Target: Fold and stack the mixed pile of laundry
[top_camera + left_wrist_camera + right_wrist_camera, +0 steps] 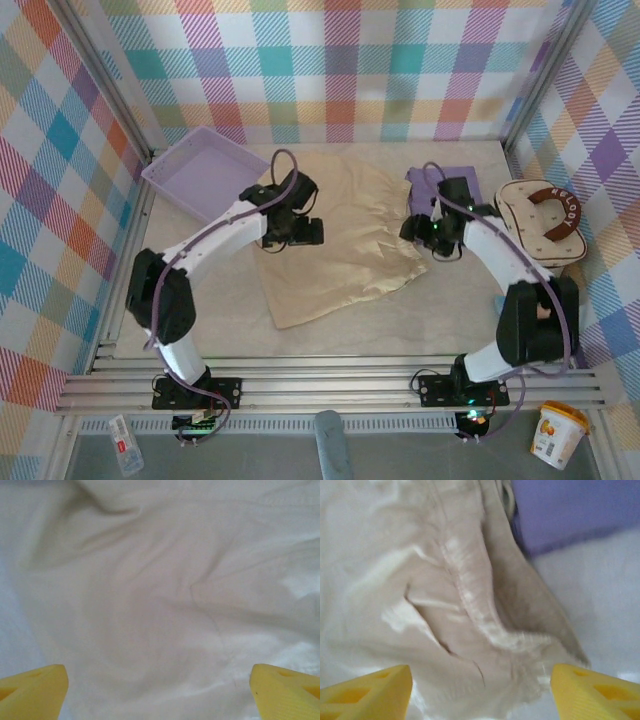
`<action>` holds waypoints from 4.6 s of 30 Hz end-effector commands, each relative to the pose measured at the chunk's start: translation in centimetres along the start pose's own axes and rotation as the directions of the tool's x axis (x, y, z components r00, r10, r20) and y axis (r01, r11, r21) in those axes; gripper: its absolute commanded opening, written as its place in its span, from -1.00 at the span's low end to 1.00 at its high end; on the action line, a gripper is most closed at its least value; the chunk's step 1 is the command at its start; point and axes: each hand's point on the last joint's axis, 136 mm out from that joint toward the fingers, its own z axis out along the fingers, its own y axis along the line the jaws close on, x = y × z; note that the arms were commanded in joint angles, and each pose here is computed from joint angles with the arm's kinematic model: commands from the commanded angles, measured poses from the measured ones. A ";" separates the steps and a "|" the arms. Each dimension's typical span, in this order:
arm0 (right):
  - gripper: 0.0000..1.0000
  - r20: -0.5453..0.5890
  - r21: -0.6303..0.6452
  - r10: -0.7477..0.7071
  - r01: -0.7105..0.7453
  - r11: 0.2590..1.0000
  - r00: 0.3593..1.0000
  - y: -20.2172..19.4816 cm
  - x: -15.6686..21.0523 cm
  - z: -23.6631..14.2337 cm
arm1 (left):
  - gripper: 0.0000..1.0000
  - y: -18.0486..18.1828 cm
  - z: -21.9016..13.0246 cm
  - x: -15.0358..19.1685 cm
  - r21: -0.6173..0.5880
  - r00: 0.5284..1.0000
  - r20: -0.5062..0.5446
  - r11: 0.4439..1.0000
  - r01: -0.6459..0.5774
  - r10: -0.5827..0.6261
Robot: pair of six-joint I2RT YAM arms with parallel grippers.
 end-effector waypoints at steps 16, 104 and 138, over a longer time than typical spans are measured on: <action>0.22 -0.003 0.013 0.165 -0.165 0.986 0.986 -2.4 0.6 6.1 | 0.66 4.0 3.2 15.2 0.083 0.969 -0.197 0.982 0.169 -0.150; 0.14 -0.090 0.140 -0.200 0.211 0.967 0.976 5.1 -8.0 9.5 | -0.80 -2.9 12.1 -9.7 0.010 0.969 0.108 0.975 0.223 -0.223; 0.08 -0.171 -0.081 -0.193 0.182 0.980 0.966 6.7 1.6 1.2 | 0.54 -6.3 6.2 -12.5 0.073 0.994 0.043 0.992 0.098 -0.101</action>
